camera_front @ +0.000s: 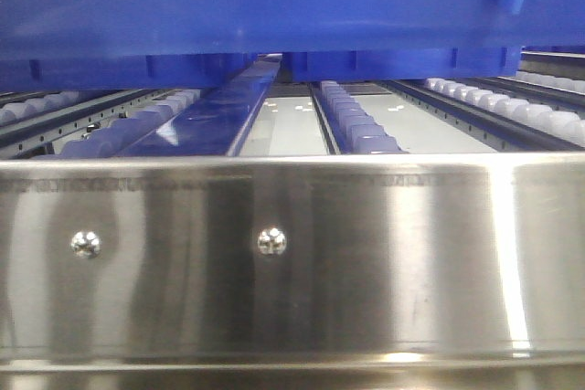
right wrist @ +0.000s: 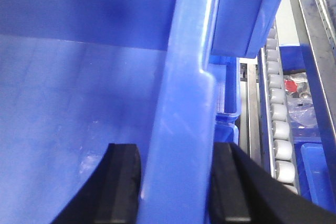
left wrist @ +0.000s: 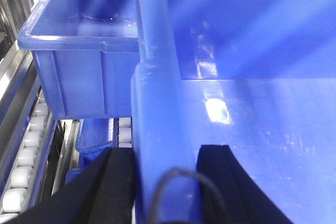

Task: Move blue bin to conveyor side
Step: 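Pull the held blue bin off the rack toward the robot, then turn the base away from the rack holding the bin with both grippers, then drive the base past the black chair toward the red-framed table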

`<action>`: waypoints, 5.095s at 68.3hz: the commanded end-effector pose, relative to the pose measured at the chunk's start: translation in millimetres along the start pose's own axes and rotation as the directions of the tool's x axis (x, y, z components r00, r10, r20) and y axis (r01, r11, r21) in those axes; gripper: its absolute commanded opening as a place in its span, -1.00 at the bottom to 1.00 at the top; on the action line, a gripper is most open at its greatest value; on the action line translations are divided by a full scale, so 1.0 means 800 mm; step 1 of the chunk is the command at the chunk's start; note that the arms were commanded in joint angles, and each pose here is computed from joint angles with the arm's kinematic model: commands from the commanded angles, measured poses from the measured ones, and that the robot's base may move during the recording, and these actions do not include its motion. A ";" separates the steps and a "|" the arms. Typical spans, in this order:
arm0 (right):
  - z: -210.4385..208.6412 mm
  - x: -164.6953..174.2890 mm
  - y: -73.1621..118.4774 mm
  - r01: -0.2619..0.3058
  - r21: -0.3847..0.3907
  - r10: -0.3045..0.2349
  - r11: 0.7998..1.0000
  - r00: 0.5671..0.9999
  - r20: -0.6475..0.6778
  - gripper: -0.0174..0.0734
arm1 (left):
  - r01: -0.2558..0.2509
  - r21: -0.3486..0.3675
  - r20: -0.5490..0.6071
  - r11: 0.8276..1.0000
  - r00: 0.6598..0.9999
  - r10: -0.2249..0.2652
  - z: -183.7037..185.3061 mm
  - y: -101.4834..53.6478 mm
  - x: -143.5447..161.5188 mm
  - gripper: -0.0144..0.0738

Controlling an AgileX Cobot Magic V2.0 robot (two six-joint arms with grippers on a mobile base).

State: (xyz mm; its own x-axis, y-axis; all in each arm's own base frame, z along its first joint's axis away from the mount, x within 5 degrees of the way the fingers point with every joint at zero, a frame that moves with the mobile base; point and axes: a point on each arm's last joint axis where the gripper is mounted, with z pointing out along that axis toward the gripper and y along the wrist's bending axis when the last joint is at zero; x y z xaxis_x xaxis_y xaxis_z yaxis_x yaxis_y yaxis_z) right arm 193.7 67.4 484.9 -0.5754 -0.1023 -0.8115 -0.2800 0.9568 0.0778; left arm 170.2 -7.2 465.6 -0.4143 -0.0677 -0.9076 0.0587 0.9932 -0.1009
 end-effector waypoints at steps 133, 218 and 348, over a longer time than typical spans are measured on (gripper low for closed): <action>-0.019 -0.014 0.001 0.027 -0.004 -0.026 1.000 0.989 0.146 -0.79 | -0.005 0.025 0.169 1.000 0.986 0.001 -0.021 -0.005 -0.019 -0.67; -0.019 -0.014 0.001 0.027 -0.004 -0.026 1.000 0.989 0.146 -0.79 | -0.005 0.025 0.169 1.000 0.986 0.001 -0.021 -0.005 -0.019 -0.67; -0.019 -0.014 0.001 0.027 -0.004 -0.026 1.000 0.989 0.146 -0.79 | -0.005 0.025 0.169 1.000 0.986 0.001 -0.021 -0.005 -0.019 -0.67</action>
State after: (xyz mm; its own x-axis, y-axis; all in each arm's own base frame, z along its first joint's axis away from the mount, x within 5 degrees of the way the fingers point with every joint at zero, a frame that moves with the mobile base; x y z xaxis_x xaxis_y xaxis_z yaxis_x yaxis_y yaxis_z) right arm 191.6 66.5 486.1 -0.5703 -0.1014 -0.8152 -0.2797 0.9570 0.0766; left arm 165.4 -7.3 468.3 -0.3977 -0.0688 -0.9149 0.0607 0.9930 -0.1011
